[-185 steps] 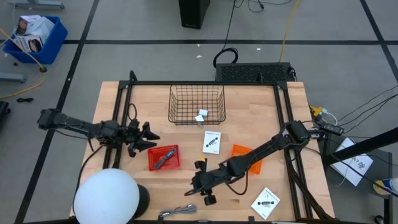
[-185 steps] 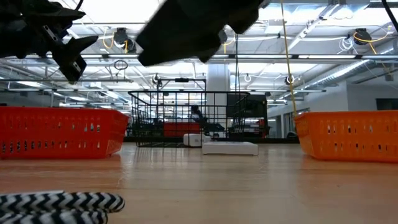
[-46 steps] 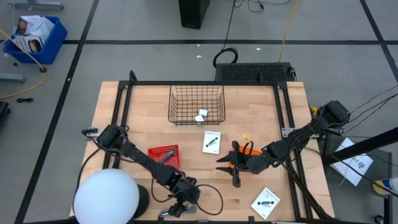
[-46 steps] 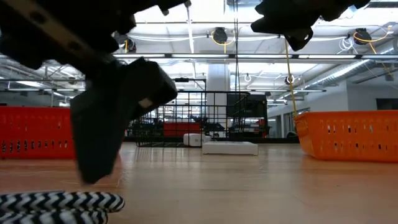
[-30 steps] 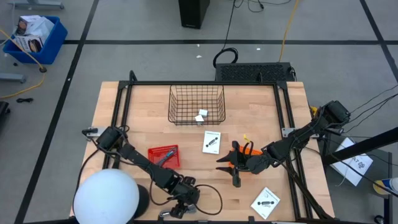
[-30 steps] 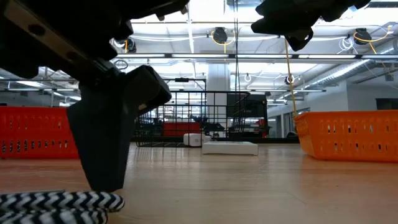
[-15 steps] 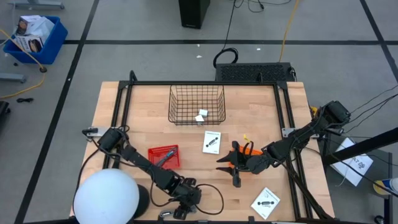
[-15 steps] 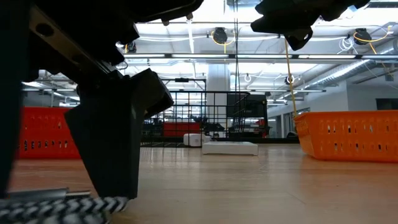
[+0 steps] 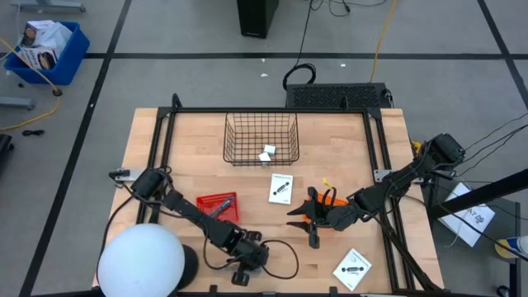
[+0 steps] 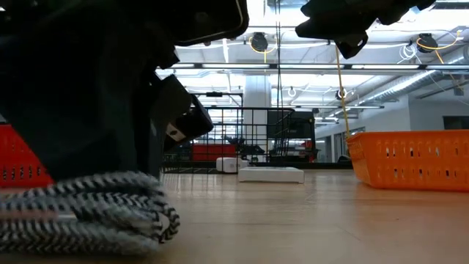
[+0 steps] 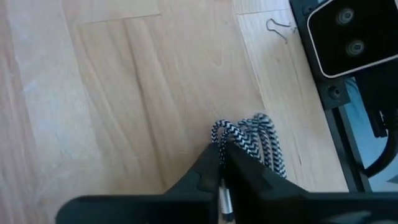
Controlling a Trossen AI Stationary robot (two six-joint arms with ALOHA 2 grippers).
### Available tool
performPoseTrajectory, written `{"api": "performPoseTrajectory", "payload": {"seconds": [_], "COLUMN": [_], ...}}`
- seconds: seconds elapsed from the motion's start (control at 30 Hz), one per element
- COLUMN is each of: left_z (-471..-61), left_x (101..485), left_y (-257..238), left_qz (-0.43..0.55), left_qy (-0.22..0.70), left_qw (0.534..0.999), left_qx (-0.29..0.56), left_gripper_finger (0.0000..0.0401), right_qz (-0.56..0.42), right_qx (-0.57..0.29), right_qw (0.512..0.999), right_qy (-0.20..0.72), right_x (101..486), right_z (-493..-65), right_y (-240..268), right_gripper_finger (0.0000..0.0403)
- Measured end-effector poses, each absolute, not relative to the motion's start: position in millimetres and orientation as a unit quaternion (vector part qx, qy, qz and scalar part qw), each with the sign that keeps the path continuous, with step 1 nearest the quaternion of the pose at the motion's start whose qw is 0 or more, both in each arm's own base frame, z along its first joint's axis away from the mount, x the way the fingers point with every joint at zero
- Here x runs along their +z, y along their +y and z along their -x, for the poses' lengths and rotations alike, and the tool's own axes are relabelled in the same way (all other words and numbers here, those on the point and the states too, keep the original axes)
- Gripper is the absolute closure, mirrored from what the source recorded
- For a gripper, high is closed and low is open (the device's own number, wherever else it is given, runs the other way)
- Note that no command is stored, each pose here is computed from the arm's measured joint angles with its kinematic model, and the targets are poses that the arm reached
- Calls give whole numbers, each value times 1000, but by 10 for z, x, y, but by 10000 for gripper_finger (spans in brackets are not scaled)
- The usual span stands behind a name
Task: Pick and place items into bin
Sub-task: Put the gray charger cable into the red basket
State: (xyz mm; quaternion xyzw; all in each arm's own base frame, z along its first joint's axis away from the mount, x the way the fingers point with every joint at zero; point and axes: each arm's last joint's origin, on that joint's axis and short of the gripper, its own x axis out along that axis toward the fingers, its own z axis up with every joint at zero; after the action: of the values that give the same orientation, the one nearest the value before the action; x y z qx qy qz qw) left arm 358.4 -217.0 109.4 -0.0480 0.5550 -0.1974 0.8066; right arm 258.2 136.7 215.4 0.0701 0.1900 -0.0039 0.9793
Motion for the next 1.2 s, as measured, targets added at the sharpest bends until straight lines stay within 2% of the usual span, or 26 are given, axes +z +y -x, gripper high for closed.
{"api": "performPoseTrajectory", "payload": {"seconds": [0.43, 0.77, 1.2], "left_z": [-3633, -3567, -3584], "left_x": [1249, 1578, 1621], "left_y": [-1997, -1882, -1850], "left_qz": [57, 26, 46], "left_qy": [550, 531, 530], "left_qw": [808, 833, 834], "left_qx": [-206, -155, -147], "left_gripper_finger": [393, 398, 395], "right_qz": [-69, -69, -68], "right_qx": [-3, -4, -4], "right_qw": [979, 979, 979], "right_qy": [190, 190, 193], "right_x": [2153, 2151, 2146], "right_z": [-2581, -2581, -2578], "right_y": [1368, 1367, 1366], "right_gripper_finger": [277, 277, 277]}}
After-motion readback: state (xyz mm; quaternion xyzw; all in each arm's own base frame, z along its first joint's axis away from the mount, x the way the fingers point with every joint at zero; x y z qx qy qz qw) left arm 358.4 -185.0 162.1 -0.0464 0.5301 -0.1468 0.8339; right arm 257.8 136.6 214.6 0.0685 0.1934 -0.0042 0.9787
